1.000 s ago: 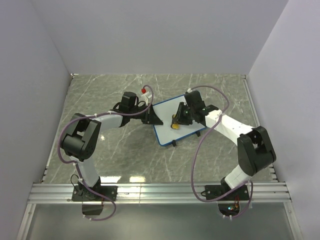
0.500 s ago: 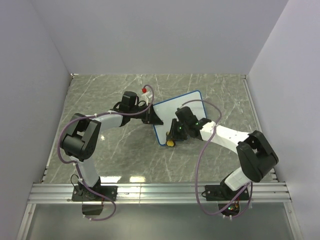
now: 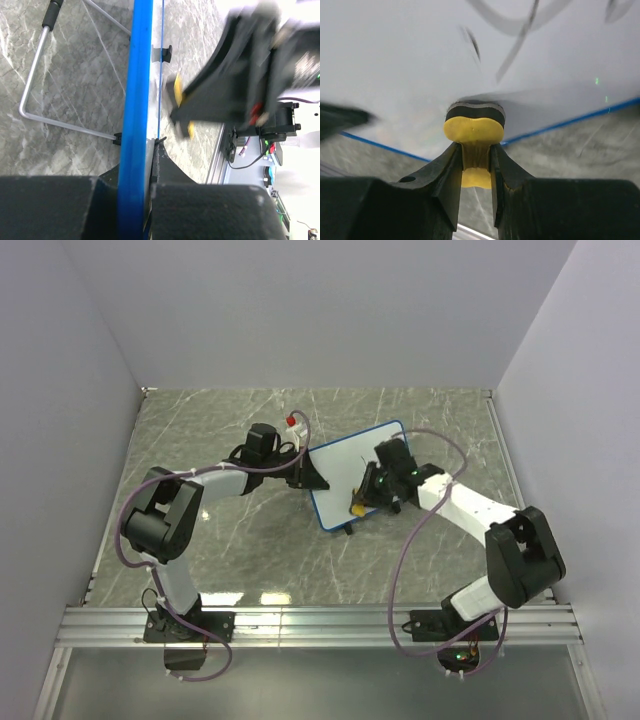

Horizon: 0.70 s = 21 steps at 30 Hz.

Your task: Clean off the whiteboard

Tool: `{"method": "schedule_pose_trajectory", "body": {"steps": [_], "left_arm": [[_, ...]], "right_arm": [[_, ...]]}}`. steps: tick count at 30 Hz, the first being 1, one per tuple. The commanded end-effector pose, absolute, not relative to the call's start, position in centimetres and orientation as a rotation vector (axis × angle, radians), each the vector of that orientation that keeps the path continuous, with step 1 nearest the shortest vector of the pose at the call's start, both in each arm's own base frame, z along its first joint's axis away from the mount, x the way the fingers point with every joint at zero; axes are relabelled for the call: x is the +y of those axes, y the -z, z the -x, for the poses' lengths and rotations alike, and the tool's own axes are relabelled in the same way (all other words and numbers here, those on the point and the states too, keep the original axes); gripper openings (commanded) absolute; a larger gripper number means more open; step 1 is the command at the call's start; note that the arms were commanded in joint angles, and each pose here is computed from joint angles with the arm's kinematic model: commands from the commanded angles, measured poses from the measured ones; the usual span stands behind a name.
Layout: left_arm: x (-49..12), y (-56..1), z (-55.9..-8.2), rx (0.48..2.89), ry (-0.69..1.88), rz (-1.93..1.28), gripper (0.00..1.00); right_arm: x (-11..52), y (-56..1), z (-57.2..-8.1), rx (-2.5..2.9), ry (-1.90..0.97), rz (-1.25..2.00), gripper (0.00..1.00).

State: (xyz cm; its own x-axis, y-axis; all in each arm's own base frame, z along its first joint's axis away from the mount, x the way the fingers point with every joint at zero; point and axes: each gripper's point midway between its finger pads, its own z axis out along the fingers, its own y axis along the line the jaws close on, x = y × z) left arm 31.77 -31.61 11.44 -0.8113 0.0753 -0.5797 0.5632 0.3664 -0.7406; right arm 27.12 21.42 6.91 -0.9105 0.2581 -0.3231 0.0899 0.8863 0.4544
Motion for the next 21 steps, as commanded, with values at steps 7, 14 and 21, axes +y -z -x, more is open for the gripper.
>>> {"method": "schedule_pose_trajectory", "body": {"steps": [7,14,21], "left_arm": [[-30.1,-6.1,-28.1,2.447,1.344,-0.489,0.0],[-29.9,-5.8,-28.1,2.458,1.318,-0.524,0.0],[-29.7,-5.8,-27.9,2.467,1.306,-0.539,0.0]], "right_arm": [[16.3,-14.8,-39.9,2.436,-0.56,-0.39,0.0],[17.8,-13.8,-43.3,2.486,-0.604,-0.383,0.0],[21.4,-10.1,-37.4,2.564,-0.715,-0.371,0.0]]}}
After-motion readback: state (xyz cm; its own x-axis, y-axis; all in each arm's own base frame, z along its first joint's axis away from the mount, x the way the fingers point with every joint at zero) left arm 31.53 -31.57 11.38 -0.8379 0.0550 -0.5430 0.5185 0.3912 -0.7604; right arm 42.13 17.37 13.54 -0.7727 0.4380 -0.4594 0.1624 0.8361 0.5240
